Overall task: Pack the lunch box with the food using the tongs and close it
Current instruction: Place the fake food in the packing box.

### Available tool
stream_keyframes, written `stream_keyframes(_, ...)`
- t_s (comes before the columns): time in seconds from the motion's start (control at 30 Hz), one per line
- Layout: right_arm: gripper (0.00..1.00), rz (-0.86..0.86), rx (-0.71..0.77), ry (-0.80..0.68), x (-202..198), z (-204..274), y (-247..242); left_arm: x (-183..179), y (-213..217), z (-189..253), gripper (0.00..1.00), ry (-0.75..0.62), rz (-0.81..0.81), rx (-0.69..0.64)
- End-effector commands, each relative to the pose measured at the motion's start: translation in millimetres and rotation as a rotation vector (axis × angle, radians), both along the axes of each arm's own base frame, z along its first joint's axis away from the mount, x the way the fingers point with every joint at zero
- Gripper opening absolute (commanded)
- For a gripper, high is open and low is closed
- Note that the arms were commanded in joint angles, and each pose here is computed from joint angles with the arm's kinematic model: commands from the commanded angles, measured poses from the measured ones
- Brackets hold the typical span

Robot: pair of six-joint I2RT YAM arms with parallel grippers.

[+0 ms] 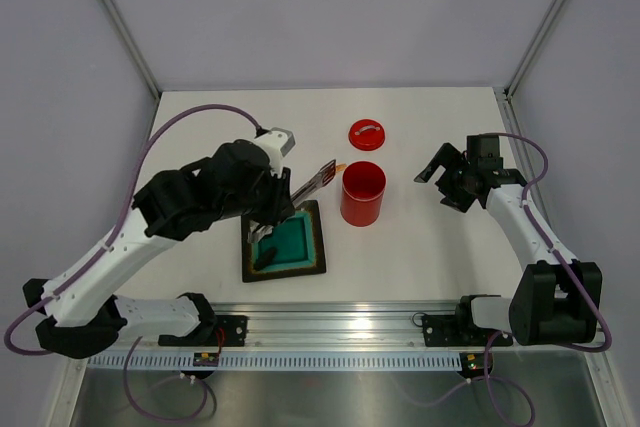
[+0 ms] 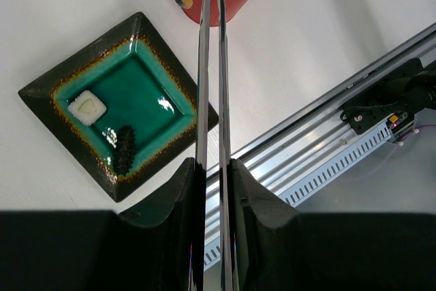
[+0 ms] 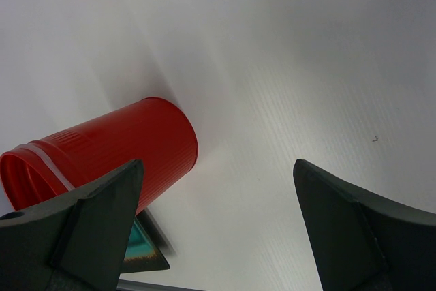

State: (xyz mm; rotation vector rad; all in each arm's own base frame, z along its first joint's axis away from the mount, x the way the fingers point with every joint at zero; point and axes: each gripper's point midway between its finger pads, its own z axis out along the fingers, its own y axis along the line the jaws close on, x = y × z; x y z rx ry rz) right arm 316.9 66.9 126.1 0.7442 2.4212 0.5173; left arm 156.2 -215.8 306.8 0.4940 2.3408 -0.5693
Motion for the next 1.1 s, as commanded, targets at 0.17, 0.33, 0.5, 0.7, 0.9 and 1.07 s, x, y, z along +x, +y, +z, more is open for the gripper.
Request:
stream_keyframes(0.17, 1.00, 0.000, -0.010, -0.027, 0.9, 10.3, -1.5, 24.2, -52.1, 18.1, 0.00, -0.079, -0.107, -0.084)
stream_keyframes(0.33, 0.99, -0.003, -0.008, -0.027, 2.0, 9.1, -1.4, 26.6, -69.8, 11.0, 0.00, -0.059, -0.140, -0.112)
stream_keyframes(0.5, 1.00, -0.002, -0.006, -0.024, 3.2, 8.3, -1.3, 29.4, -81.3, -6.2, 0.00, -0.031, -0.156, -0.106)
stream_keyframes(0.7, 0.99, 0.002, -0.010, -0.023, 2.1, 9.3, -1.2, 34.2, -89.8, -26.4, 0.00, -0.004, -0.157, -0.083)
stream_keyframes(0.9, 1.00, 0.001, -0.013, -0.025, 1.5, 10.5, -1.8, 36.2, -92.9, -44.6, 0.06, 0.021, -0.154, -0.056)
stream_keyframes(1.07, 0.99, 0.000, -0.010, -0.026, 2.6, 11.5, -1.7, 36.0, -93.4, -50.4, 0.21, 0.031, -0.156, -0.046)
